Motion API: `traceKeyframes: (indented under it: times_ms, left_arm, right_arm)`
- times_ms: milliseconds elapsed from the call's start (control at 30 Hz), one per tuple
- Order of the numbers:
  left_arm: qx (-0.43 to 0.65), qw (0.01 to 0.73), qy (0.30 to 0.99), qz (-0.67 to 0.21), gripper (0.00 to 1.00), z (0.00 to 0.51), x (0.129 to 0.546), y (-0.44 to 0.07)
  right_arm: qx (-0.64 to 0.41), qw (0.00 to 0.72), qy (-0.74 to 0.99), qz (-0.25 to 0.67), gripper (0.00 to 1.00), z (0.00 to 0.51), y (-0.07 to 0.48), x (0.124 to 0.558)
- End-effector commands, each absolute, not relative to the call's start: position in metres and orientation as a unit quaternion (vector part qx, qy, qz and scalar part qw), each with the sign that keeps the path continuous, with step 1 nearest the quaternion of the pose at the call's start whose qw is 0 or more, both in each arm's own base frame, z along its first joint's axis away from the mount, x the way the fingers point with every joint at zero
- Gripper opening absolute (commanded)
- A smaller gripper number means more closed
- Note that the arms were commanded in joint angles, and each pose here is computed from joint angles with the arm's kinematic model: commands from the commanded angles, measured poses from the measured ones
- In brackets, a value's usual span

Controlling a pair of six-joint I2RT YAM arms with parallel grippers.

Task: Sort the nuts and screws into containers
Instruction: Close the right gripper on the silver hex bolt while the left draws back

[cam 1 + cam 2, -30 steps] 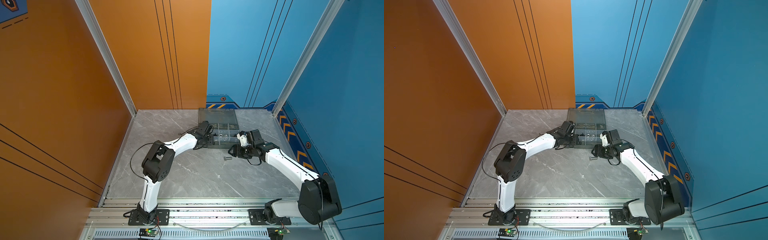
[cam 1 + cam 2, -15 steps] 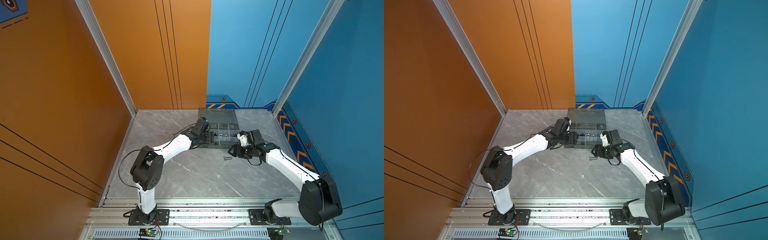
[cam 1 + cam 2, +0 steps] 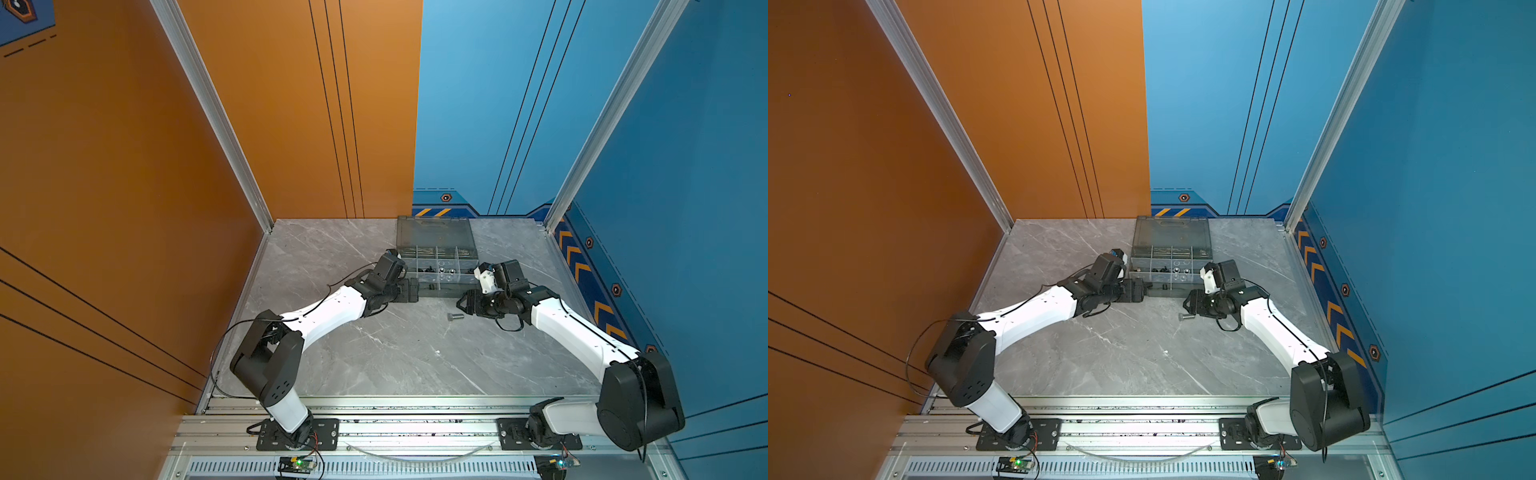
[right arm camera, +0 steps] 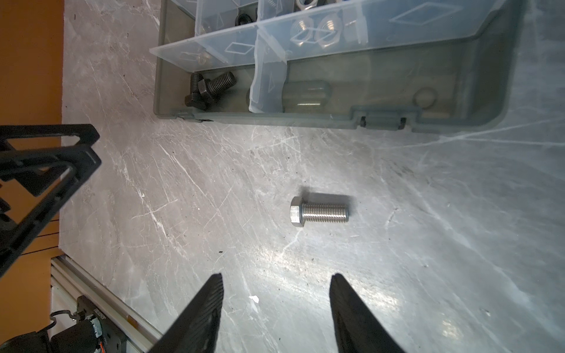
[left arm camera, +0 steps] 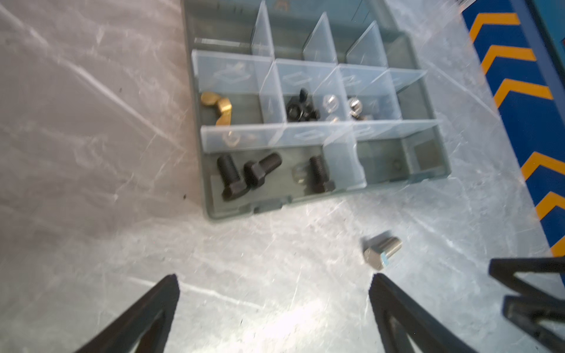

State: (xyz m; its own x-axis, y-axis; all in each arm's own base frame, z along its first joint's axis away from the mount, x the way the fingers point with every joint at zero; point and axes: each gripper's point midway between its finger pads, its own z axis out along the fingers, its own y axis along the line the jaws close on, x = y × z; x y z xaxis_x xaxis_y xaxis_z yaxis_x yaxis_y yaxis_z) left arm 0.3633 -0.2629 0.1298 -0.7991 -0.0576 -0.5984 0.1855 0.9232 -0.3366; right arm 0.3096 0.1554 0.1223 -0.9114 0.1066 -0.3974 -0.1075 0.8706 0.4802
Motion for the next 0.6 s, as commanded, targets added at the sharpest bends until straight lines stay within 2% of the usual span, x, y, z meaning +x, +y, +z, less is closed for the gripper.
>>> traceKeyframes:
  times_ms: [0,567]
  left_arm:
    - [0.014,0.316,0.928,-0.198,0.98,0.132,0.356,-0.253]
    - [-0.009,0.297,0.930,-0.214,0.98,0.117,0.339,-0.233]
  right_arm:
    - [-0.026,0.221,0.944,0.243,0.59,0.128,0.152,0.309]
    - [-0.242,0.249,0.918,0.190,0.59,0.148,0.159,0.325]
